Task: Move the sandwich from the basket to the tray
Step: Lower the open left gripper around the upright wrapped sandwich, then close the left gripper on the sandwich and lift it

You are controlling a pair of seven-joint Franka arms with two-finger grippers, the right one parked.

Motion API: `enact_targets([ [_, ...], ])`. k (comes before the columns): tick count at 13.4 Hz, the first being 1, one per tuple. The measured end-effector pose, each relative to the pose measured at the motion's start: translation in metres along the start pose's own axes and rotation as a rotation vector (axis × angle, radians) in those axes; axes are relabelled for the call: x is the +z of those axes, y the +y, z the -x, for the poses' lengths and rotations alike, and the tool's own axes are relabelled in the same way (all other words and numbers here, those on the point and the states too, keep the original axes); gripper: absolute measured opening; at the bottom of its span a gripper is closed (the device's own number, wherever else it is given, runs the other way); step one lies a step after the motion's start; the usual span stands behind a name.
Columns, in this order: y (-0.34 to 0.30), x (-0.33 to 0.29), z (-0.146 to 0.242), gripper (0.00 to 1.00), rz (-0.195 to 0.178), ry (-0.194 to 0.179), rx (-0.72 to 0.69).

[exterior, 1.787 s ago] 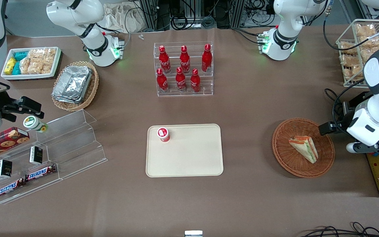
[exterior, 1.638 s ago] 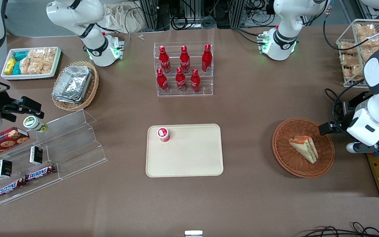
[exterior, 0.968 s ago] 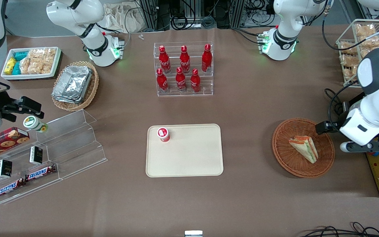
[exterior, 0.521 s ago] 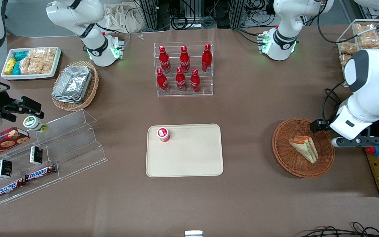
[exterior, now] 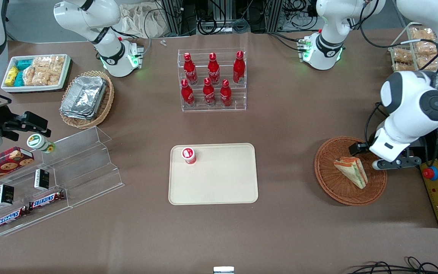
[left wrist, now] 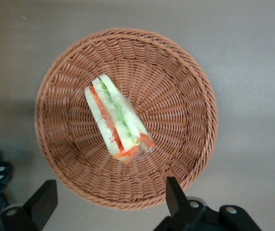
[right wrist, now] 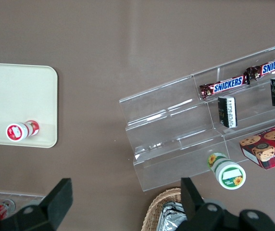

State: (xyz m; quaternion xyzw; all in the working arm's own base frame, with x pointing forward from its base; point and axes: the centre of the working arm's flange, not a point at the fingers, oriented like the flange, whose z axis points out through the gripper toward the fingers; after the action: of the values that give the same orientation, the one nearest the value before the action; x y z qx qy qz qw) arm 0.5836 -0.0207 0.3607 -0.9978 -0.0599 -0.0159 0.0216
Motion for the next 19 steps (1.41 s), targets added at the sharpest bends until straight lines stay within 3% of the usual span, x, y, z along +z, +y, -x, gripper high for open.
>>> enact_targets([
  [7,-0.007,0.065,-0.010,1.00,0.008,-0.007,-0.149],
  [10,-0.005,0.086,-0.009,1.00,0.005,-0.026,-0.243],
  [19,-0.010,0.111,-0.015,0.97,0.014,-0.010,-0.386],
])
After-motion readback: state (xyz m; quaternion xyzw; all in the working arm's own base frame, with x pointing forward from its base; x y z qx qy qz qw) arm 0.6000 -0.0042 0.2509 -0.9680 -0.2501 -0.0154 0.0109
